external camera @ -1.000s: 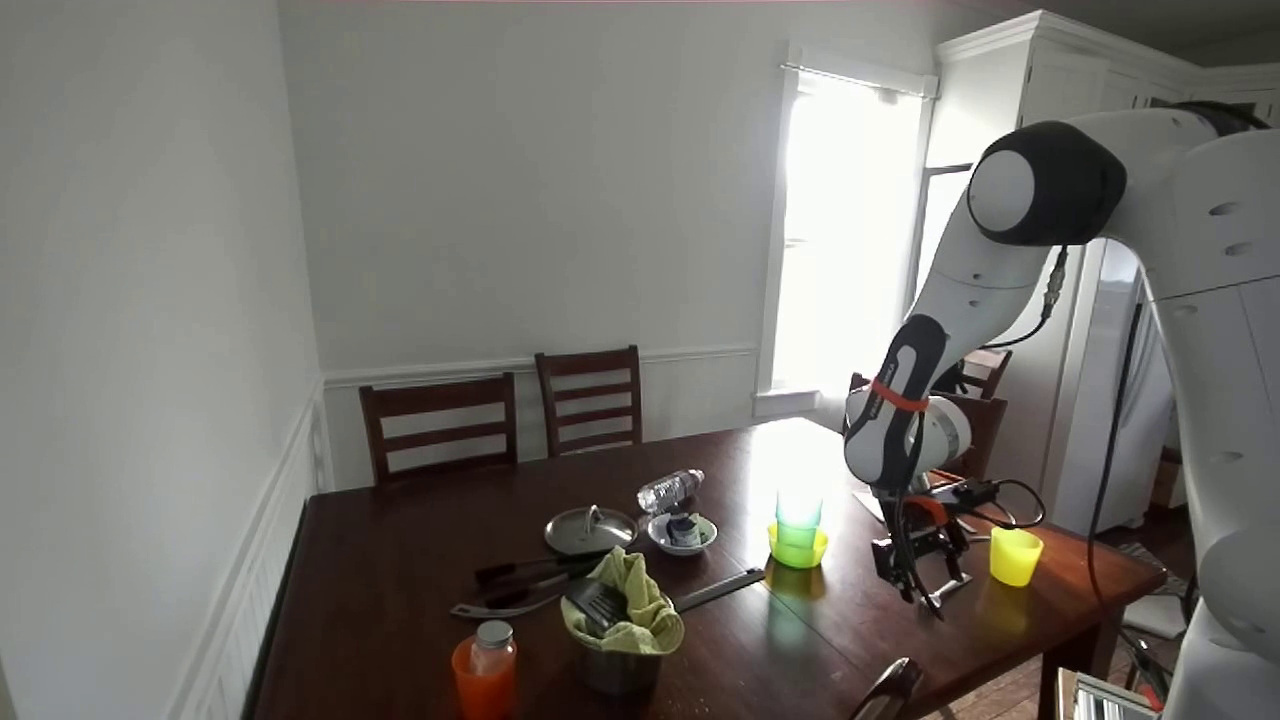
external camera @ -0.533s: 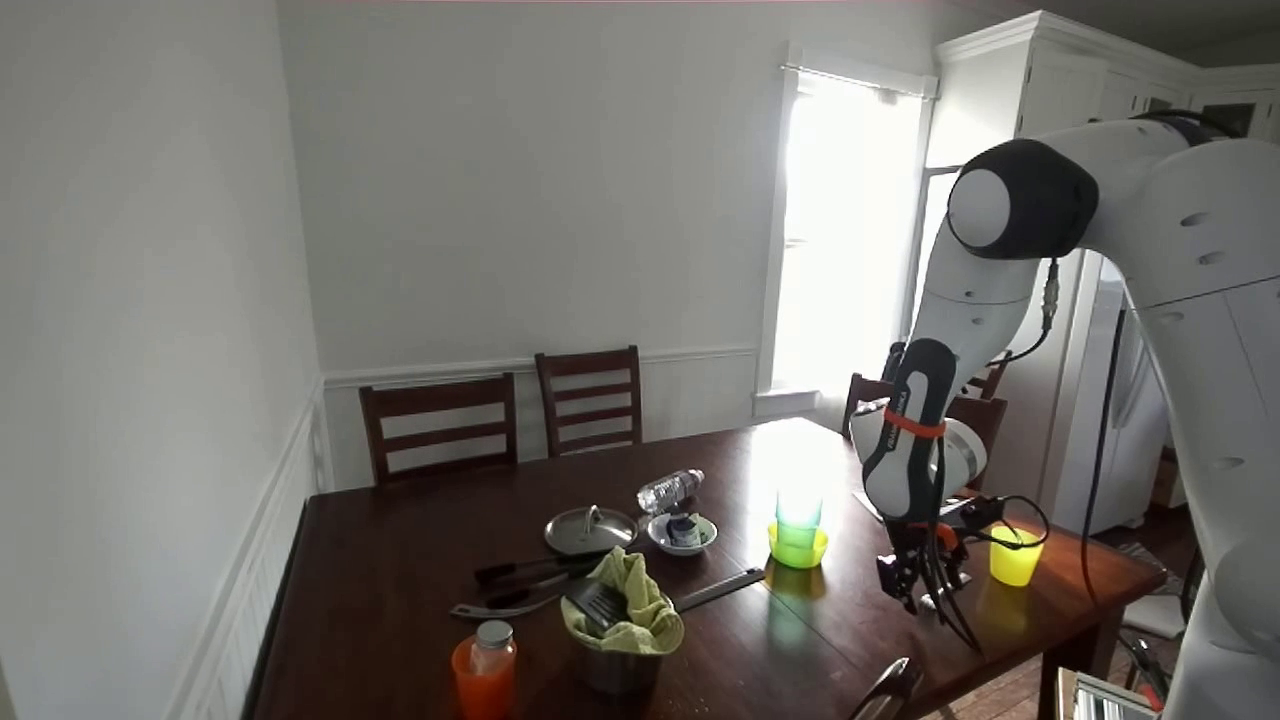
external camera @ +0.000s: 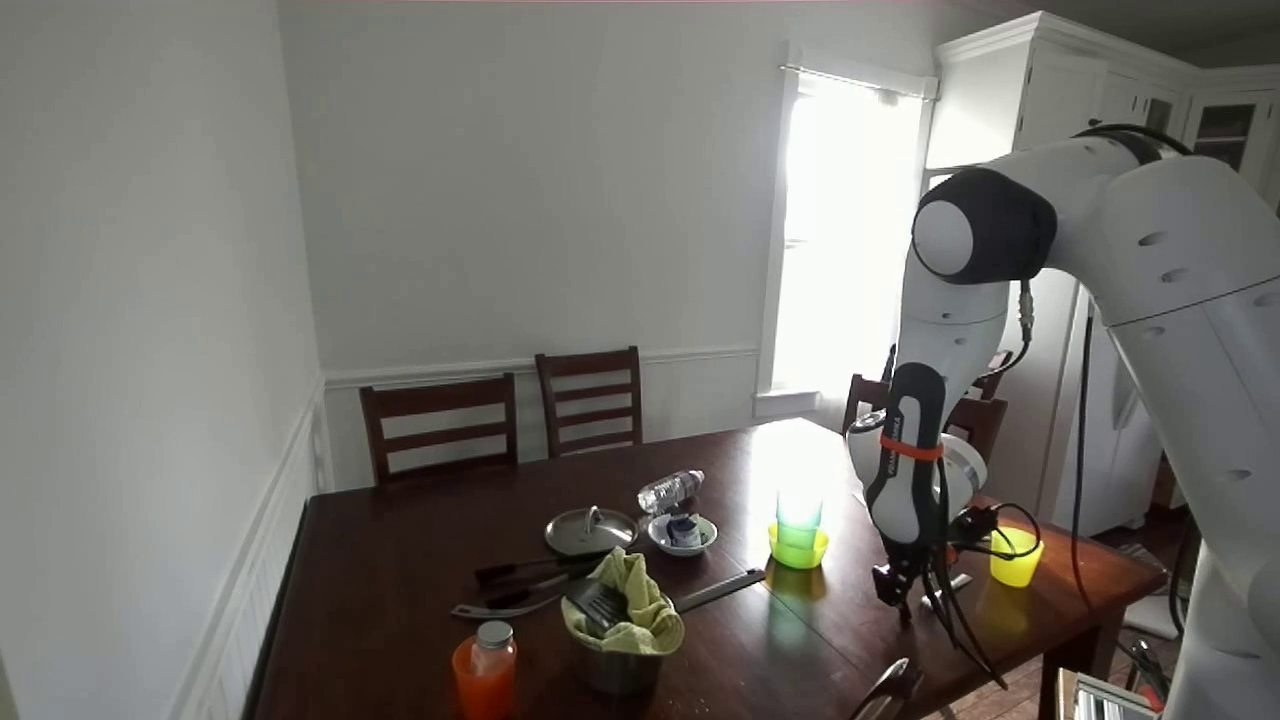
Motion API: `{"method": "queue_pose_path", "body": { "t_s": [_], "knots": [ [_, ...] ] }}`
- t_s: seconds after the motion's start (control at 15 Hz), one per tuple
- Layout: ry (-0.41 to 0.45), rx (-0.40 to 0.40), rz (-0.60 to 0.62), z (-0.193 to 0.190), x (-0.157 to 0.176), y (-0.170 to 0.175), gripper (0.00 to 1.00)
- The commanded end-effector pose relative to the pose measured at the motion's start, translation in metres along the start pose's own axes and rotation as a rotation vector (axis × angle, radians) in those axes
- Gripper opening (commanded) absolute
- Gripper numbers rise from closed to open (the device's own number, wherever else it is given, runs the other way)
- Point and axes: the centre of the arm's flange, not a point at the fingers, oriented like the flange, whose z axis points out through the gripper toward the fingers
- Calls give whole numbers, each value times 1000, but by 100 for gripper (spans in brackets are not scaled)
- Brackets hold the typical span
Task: Pick up the green cup and use it to push the yellow bowl a little to the left, put the green cup in the yellow bowl, pick up the silver fork and put it in the green cup
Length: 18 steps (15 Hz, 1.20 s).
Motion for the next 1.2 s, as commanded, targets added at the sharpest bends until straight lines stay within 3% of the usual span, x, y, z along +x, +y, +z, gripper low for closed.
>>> {"method": "queue_pose_path", "body": {
  "t_s": [0.0,0.6,1.13],
  "knots": [
    [25,-30,-26,6,-5,-6,62],
    [25,-64,-66,9,-5,-11,0],
    [24,-81,-39,-1,-2,12,3]
  ]
}}
